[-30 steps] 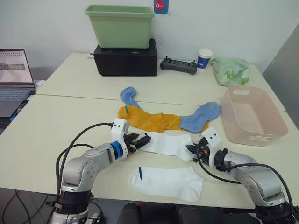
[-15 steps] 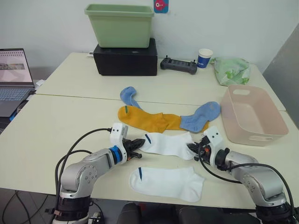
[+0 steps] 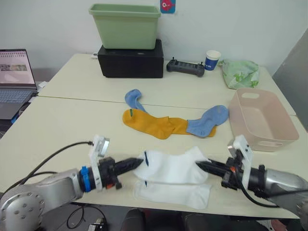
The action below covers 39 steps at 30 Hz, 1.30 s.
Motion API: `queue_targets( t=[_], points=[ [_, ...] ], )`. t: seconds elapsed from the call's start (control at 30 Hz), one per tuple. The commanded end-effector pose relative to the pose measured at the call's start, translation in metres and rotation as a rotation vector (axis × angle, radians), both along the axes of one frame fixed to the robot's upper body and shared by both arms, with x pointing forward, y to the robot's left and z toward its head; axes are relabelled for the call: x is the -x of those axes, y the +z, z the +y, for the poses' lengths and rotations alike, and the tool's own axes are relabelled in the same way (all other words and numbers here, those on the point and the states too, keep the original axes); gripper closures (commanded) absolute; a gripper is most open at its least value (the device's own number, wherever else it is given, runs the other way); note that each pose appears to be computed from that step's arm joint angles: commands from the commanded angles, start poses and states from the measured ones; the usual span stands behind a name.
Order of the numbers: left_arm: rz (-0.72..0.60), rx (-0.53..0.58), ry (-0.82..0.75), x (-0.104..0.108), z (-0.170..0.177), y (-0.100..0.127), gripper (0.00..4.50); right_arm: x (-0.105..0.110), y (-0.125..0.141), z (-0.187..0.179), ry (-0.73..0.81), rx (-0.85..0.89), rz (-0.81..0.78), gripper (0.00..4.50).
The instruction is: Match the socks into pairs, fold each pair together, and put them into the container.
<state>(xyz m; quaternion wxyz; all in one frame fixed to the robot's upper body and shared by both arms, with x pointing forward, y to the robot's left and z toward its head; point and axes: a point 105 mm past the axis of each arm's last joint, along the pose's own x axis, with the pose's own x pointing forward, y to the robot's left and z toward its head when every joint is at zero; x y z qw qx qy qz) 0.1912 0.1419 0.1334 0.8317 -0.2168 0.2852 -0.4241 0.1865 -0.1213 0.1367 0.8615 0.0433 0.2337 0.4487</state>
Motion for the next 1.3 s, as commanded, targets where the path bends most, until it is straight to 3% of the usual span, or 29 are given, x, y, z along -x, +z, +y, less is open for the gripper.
queue_targets(
  t=[0.03, 0.33, 0.7, 1.03, 1.1, 1.2, 1.3],
  points=[
    [-0.018, -0.024, -0.02, 0.01, -0.014, -0.003, 4.48, 0.012, 0.0, 0.006, 0.022, 0.017, -0.005, 4.5],
    [-0.032, -0.164, 0.073, 0.007, -0.01, -0.046, 4.48, 0.002, -0.042, 0.005, -0.045, 0.167, -0.004, 4.5],
    [-0.103, -0.194, 0.142, -0.004, 0.001, -0.058, 4.48, 0.002, -0.05, 0.0, -0.015, 0.199, -0.019, 4.5],
    [-0.111, -0.221, 0.089, 0.0, -0.003, -0.065, 4.48, 0.004, -0.054, -0.001, -0.004, 0.239, -0.004, 4.5],
    [-0.114, -0.241, 0.082, 0.002, -0.003, -0.066, 4.5, 0.004, -0.054, -0.002, -0.001, 0.25, -0.015, 4.02],
    [-0.174, -0.261, 0.056, 0.003, -0.002, -0.06, 3.9, 0.001, -0.05, -0.005, -0.007, 0.259, -0.051, 3.13],
    [-0.222, -0.254, 0.01, 0.007, 0.0, -0.045, 2.99, 0.001, -0.042, -0.008, -0.012, 0.228, -0.071, 2.06]
  ],
)
